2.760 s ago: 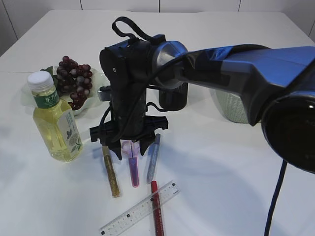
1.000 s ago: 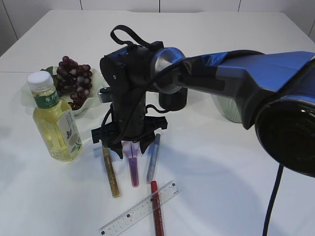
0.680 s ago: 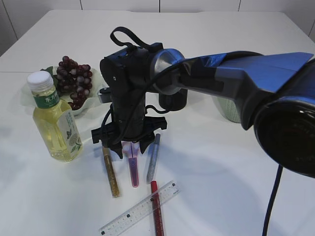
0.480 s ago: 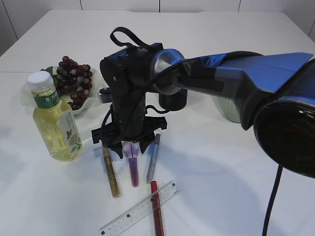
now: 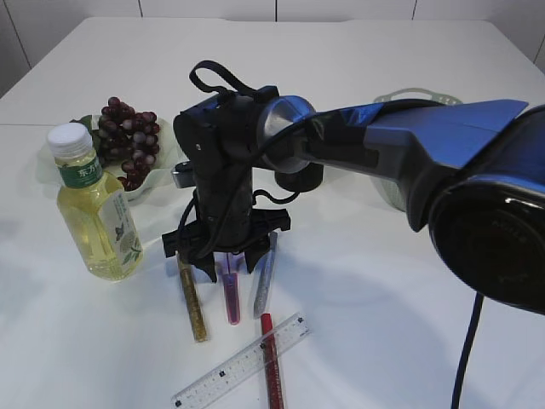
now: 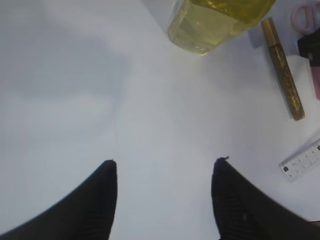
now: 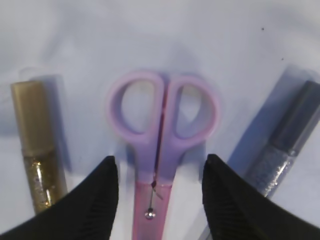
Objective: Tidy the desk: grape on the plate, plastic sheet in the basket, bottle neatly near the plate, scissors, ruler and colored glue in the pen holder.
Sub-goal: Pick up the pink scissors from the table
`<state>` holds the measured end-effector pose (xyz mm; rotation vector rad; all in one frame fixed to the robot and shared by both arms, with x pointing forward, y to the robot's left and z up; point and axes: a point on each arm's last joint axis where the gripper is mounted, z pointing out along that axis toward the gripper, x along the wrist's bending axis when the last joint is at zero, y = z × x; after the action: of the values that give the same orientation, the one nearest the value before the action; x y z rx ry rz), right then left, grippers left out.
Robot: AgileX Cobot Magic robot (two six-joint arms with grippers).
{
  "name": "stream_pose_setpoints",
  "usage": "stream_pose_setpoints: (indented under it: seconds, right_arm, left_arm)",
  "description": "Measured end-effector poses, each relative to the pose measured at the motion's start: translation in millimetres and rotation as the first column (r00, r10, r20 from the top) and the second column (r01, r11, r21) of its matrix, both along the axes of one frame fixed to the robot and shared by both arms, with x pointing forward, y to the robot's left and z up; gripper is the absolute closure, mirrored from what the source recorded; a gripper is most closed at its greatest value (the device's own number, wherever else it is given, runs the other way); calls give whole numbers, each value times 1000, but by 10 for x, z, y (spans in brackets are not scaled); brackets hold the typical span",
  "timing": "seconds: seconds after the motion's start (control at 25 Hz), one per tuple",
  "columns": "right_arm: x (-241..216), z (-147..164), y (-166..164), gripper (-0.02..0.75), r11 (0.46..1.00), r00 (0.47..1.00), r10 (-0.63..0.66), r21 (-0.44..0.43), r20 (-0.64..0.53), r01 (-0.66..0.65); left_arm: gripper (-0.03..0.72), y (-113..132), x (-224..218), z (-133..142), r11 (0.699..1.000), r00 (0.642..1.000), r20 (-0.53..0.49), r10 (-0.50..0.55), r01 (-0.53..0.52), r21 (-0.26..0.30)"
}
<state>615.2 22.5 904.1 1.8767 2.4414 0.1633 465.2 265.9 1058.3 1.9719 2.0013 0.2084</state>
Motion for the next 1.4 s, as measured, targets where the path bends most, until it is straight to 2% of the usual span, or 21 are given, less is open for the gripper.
stream_pose_setpoints:
  seconds: [0.88,0.96,1.2,1.4]
  right_arm:
    - [13,-43,6,313,1000,1000,0,-6,-1,0]
    - [13,-43,6,346,1000,1000,0,-6,-1,0]
    - [10,-43,4,512,1000,1000,0,-8,-3,0]
    - [8,-37,6,521,1000,1000,-2,-7,-7,2]
  left_arm:
    - [253,0,0,0,1000,1000,0,0,0,0]
    - [253,0,0,0,1000,1000,0,0,0,0]
    - [253,0,0,0,1000,1000,0,0,0,0]
    - [253,0,0,0,1000,1000,0,0,0,0]
